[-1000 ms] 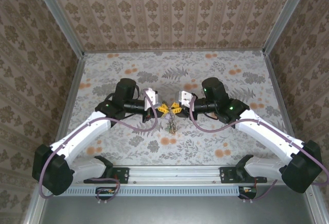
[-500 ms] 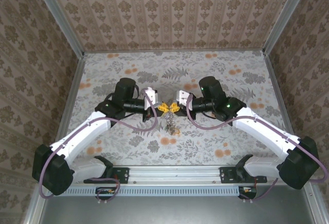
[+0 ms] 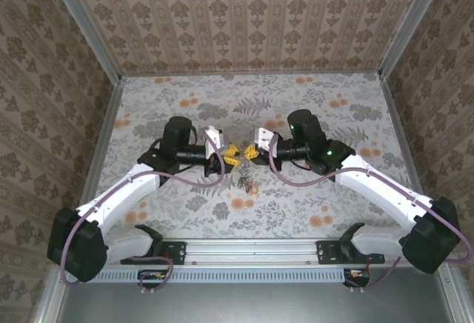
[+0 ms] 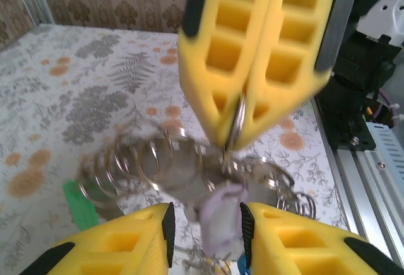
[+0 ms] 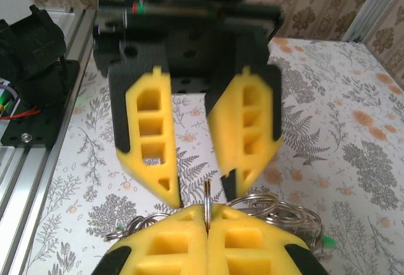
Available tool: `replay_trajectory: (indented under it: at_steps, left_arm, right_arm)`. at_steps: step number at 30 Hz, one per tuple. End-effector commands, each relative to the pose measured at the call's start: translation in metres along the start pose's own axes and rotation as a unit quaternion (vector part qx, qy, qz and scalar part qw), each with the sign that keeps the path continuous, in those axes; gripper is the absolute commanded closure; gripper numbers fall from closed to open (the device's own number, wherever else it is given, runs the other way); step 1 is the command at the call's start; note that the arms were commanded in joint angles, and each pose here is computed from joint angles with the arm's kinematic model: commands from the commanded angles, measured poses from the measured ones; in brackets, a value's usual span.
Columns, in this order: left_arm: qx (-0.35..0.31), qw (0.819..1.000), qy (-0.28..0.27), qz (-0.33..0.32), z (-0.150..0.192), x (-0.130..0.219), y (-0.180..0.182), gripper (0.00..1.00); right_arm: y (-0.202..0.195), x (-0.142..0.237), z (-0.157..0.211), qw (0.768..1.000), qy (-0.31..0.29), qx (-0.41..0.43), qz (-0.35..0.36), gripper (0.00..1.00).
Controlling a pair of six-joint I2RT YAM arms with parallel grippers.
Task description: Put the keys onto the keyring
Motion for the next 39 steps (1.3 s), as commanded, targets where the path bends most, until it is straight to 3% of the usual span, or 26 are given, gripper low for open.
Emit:
replay_trajectory:
  at_steps: [1, 10, 27, 29, 32, 34, 39]
  left_arm:
    - [0.007, 1.0, -0.016, 0.007, 0.003, -0.003, -0.003, 0.62]
    - [-0.004, 1.0, -0.023, 0.002, 0.014, -0.013, -0.001, 0.58]
    - [-0.067, 0.996, -0.065, -0.003, -0.003, -0.02, -0.009, 0.58]
    - [-0.065, 0.996, -0.067, 0.004, -0.003, -0.021, -0.011, 0.63]
    - [-0.066, 0.996, -0.065, 0.005, -0.001, -0.021, -0.012, 0.84]
    - [-0.065, 0.996, -0.062, -0.001, 0.0, -0.021, -0.012, 0.92]
    - [-0.065, 0.997, -0.041, -0.016, 0.002, -0.013, -0.01, 1.0]
  right_arm:
    - [0.0, 0.011, -0.019, 0.999, -0.038, 0.019, 0.012, 1.0]
    - [0.006, 0.014, -0.021, 0.999, -0.05, 0.014, -0.003, 1.0]
    - [0.006, 0.011, -0.018, 0.999, -0.052, 0.007, -0.005, 1.0]
    - [0.006, 0.011, -0.018, 0.999, -0.052, 0.007, -0.003, 1.0]
    - [0.005, 0.012, -0.017, 0.999, -0.052, 0.006, -0.001, 1.0]
    - [0.005, 0.012, -0.016, 0.999, -0.05, 0.007, 0.002, 1.0]
    - [0.004, 0.013, -0.013, 0.999, -0.044, 0.01, 0.009, 1.0]
Point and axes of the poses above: each hand's point on the last joint's axis, 136 mm out from that joint toward the fingers, its own x axis back along the fingers, its own y axis along the line the jaws close on, z = x × y, the point moved 4 cm from there along x, back along the fingers, and after that the axes turned 8 degrees about -x, right-handed, at the moved point
